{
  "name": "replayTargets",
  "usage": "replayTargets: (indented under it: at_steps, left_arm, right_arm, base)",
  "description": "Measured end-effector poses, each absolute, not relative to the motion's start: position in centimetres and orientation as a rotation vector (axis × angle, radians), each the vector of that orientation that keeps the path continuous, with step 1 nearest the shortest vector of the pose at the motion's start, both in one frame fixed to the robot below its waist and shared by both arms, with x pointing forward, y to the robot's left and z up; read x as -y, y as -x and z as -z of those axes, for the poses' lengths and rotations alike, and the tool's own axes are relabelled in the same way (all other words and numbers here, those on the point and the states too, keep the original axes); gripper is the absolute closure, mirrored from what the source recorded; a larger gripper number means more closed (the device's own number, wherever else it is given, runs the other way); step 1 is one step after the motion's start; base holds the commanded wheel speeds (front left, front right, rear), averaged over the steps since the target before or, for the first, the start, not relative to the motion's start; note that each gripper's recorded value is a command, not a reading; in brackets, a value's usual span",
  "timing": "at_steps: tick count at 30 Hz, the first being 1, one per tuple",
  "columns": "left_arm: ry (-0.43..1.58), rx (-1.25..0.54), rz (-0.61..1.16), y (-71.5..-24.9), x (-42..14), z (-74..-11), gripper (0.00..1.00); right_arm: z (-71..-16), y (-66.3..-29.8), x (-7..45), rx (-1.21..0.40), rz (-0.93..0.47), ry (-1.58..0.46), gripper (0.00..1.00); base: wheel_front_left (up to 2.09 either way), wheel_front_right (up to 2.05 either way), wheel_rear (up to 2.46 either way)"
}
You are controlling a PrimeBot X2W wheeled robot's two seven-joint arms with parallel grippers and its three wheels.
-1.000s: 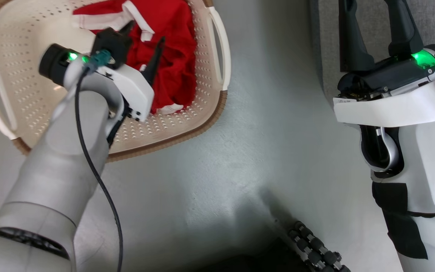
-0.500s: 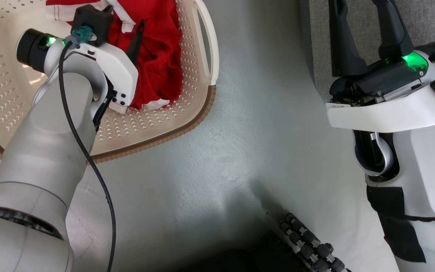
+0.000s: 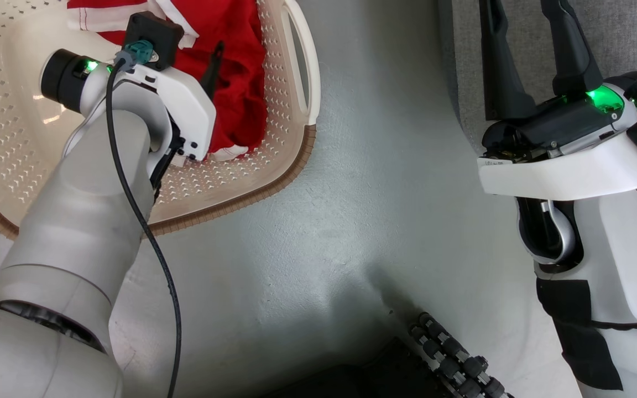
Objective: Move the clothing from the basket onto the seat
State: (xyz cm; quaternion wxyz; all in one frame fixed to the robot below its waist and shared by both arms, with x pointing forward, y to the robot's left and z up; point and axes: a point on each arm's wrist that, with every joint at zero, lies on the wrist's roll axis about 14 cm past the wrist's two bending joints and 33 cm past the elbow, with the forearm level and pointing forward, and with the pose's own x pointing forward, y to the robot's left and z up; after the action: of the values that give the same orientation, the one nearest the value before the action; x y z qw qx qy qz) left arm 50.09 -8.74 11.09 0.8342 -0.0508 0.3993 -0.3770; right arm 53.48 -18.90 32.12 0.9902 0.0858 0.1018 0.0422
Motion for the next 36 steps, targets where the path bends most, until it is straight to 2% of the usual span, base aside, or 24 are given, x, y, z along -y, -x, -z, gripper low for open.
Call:
replayTargets:
  at_steps: [8, 9, 10, 11, 25, 36]
  left_arm:
    - [0.224, -0.836, 0.763, -50.8, 10.1, -12.4, 0.00]
    - [0.231, -0.836, 0.767, -50.7, 10.3, -12.5, 0.19]
    - [0.237, -0.836, 0.769, -50.8, 10.4, -12.7, 0.65]
    - [0.257, -0.838, 0.760, -50.9, 10.5, -12.8, 1.00]
    - [0.270, -0.790, 0.731, -52.4, 8.8, -13.7, 1.00]
    - [0.327, -0.711, 0.709, -51.9, 7.6, -19.5, 1.00]
  right_arm:
    - [-32.0, -52.9, 19.3, -0.216, -0.070, -0.171, 0.00]
    - [-32.0, -52.9, 19.3, -0.216, -0.068, -0.171, 0.00]
    - [-32.0, -52.9, 19.4, -0.215, -0.067, -0.171, 0.00]
    - [-32.1, -52.9, 19.5, -0.214, -0.065, -0.171, 0.00]
    - [-33.1, -53.5, 20.3, -0.187, -0.042, -0.166, 0.00]
    - [-36.8, -54.3, 19.9, -0.118, -0.058, -0.125, 0.00]
  base:
    - [0.00, 0.00, 0.00]
    - [0.00, 0.00, 0.00]
    - [0.00, 0.00, 0.00]
    - [0.00, 0.00, 0.00]
    - [0.00, 0.00, 0.00]
    - [0.00, 0.00, 0.00]
